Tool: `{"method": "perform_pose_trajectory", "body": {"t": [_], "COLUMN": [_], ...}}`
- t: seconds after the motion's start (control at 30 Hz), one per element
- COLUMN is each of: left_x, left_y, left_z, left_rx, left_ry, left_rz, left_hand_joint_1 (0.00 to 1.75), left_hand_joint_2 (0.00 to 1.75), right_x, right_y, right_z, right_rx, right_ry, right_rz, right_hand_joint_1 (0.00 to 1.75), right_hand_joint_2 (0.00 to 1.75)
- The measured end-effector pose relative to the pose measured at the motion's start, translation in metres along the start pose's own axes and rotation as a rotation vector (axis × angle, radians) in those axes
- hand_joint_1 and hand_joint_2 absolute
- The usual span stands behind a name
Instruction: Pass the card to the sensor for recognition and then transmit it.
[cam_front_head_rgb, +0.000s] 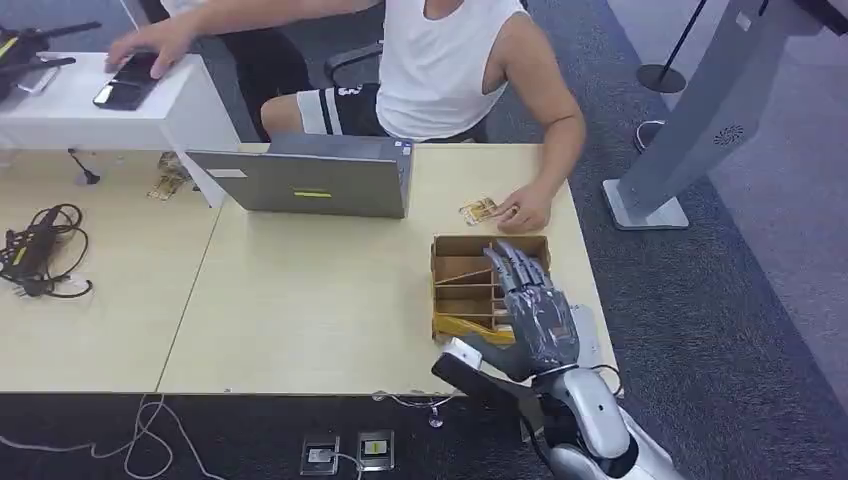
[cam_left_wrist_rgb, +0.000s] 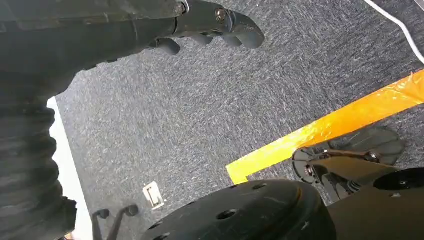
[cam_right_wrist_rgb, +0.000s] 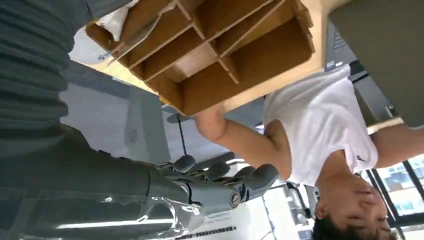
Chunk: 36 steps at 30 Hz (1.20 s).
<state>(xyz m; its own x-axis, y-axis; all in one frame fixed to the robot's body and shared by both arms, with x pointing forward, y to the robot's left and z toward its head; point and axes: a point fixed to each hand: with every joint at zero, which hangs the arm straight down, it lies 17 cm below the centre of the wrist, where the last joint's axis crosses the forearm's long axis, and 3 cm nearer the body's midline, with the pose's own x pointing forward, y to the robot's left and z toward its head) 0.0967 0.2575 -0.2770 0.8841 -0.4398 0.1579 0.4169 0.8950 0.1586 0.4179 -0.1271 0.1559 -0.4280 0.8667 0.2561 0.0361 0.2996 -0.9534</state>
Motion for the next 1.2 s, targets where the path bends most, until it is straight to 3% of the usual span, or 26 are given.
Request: {"method": "perform_pose_trajectory", "body": {"t": [0.7,1.2], "left_x": [0.001,0.001], "left_y": [-0.001,-0.002], "left_z": [0.000,0.000], "left_rx": [-0.002,-0.002], "left_ry": [0.000,0.000], "left_rz": [-0.001,-0.001], "left_hand_joint_1": [0.00,0.00], "left_hand_joint_2": [1.75,1.75], "right_x": [-0.068,-0.075], "right_y": [0.039,0.051], "right_z": [0.015,0.011], "right_rx": [0.085,0.104], "right_ry": [0.168,0.182], "right_rz": [0.035,0.044], "right_hand_joint_1": [0.00,0.00], "right_hand_joint_2": [1.75,1.75]}}
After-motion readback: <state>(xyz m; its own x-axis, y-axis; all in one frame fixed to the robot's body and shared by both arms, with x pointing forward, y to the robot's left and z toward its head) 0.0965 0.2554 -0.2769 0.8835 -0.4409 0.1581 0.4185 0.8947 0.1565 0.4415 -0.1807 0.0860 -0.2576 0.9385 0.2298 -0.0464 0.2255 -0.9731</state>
